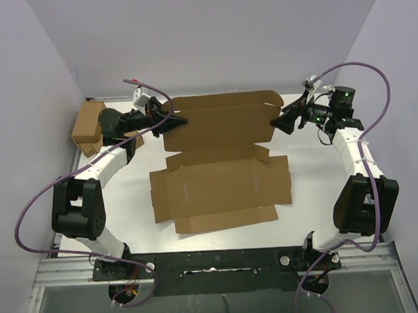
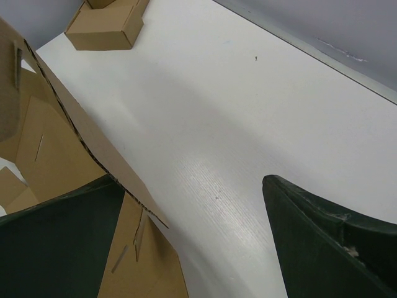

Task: Fold the paper box

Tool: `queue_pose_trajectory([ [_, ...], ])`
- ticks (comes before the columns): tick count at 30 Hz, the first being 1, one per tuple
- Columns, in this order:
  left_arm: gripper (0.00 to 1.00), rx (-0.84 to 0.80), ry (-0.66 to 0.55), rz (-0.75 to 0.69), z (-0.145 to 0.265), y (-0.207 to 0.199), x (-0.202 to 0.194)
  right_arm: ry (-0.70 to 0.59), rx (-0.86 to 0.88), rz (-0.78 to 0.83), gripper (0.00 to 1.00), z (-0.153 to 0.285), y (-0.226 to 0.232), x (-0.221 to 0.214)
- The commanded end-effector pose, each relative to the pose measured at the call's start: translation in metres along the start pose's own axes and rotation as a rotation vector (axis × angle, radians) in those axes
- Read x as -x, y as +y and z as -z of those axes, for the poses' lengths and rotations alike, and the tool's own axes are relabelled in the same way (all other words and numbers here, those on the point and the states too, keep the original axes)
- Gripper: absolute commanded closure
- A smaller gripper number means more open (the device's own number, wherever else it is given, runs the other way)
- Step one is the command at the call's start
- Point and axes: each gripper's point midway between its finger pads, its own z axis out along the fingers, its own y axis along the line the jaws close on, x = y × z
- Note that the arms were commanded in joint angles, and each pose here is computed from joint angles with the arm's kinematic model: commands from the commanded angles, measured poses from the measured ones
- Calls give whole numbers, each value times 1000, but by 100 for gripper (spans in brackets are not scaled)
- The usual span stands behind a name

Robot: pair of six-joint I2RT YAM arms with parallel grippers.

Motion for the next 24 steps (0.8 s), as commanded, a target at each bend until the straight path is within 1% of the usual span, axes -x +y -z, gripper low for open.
queue_pose_trajectory([
  [1, 100, -23, -26, -94, -3, -18, 25, -42, 3, 51, 2, 6, 1, 16],
  [7, 100, -23, -25, -92, -3, -18, 24, -58, -10, 58, 2, 13, -2, 22],
  [24, 100, -24, -24, -88, -4, -18, 22, -60, -8, 60, 2, 14, -1, 25],
])
